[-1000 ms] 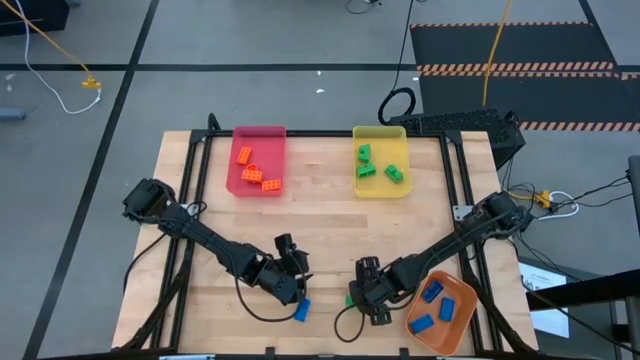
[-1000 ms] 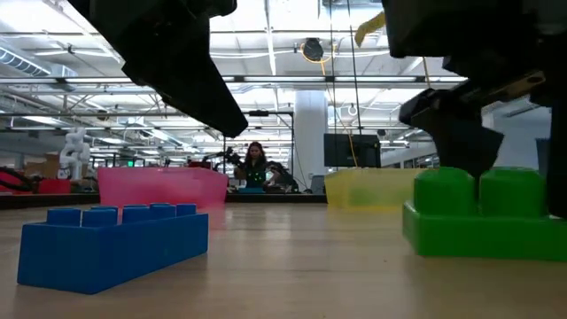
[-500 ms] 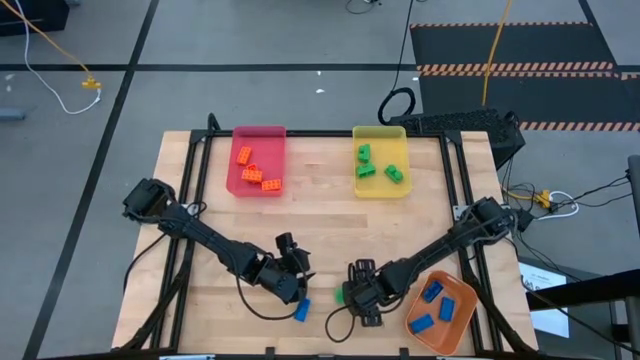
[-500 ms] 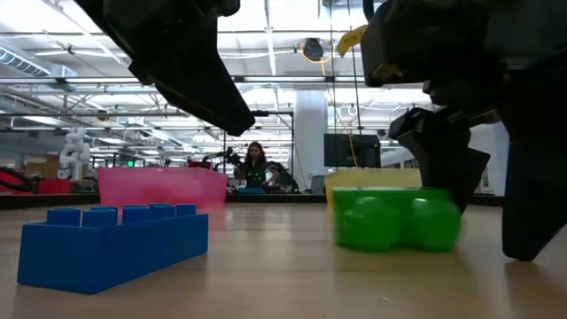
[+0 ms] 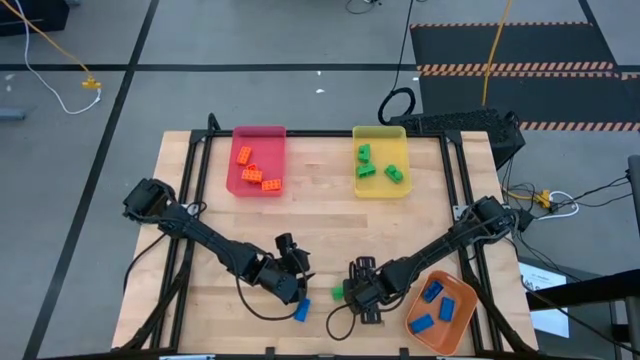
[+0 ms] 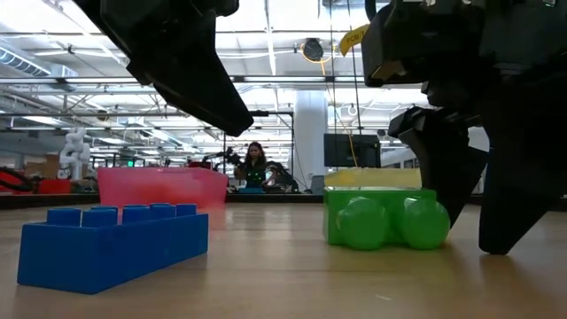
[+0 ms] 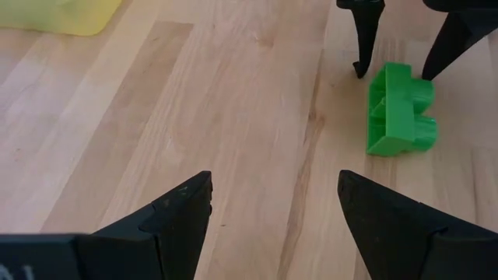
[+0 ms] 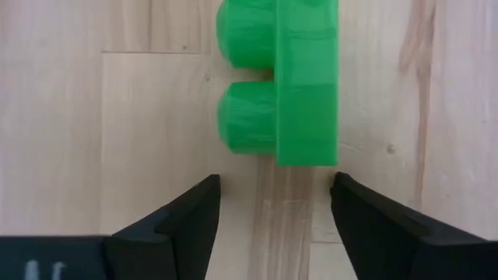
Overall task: Sort & place blocks by color
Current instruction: Put the green game piece into the yellow bin, then put the blue game piece into the orange bin
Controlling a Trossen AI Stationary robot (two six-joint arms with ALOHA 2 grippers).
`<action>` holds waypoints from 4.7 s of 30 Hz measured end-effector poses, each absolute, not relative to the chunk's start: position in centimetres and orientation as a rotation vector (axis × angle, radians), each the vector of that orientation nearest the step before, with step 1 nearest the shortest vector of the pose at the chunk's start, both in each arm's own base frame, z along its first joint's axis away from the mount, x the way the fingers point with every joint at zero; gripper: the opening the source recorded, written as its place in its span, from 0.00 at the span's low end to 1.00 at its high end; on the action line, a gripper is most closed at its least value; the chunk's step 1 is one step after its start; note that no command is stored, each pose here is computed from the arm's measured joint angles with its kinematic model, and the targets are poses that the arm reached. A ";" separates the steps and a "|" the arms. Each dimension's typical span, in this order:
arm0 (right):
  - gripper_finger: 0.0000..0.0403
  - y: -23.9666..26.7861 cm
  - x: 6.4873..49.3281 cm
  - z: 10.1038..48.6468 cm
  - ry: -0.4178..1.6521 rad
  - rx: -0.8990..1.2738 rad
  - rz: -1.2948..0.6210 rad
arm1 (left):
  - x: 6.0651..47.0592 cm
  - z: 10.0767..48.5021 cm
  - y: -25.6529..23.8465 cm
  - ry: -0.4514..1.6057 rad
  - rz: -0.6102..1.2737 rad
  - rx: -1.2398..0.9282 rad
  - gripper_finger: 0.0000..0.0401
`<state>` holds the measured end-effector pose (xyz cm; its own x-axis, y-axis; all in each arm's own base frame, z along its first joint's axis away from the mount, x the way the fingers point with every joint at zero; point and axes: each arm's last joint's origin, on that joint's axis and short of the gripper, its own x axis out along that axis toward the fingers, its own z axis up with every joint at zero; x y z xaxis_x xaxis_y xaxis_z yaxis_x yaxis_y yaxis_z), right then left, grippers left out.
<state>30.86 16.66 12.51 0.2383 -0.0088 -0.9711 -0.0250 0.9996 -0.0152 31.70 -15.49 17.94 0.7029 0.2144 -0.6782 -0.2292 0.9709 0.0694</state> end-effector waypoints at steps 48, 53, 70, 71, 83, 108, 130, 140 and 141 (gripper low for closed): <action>0.84 16.6 33.4 15.3 1.035 0.022 0.157 | 31.5 17.8 -15.5 0.774 0.248 -0.010 0.69; 0.80 16.7 33.5 13.7 1.080 0.032 0.128 | 31.5 17.7 -15.4 0.781 0.252 -0.012 0.69; 0.37 15.8 34.0 13.7 1.073 0.034 0.091 | 31.4 17.7 -15.4 0.782 0.254 -0.014 0.69; 0.37 15.5 33.9 13.9 1.077 0.020 0.066 | 31.4 17.7 -15.4 0.782 0.254 -0.014 0.69; 0.37 7.0 31.3 23.1 0.952 -0.235 -0.376 | 31.4 17.7 -15.4 0.784 0.256 -0.015 0.69; 0.37 -10.4 23.3 26.2 1.169 -0.048 -0.787 | 31.3 17.6 -15.4 0.807 0.246 -0.016 0.69; 0.93 -10.2 23.1 22.9 1.049 0.141 -0.760 | 31.3 17.6 -15.4 0.807 0.246 -0.024 0.69; 0.93 -4.7 25.1 25.4 0.795 0.295 -0.406 | 29.9 20.0 -16.5 0.964 -0.025 -0.429 0.69; 0.93 -4.0 25.5 25.7 0.764 0.280 -0.362 | 29.6 20.5 -16.6 0.956 -0.032 -0.441 0.69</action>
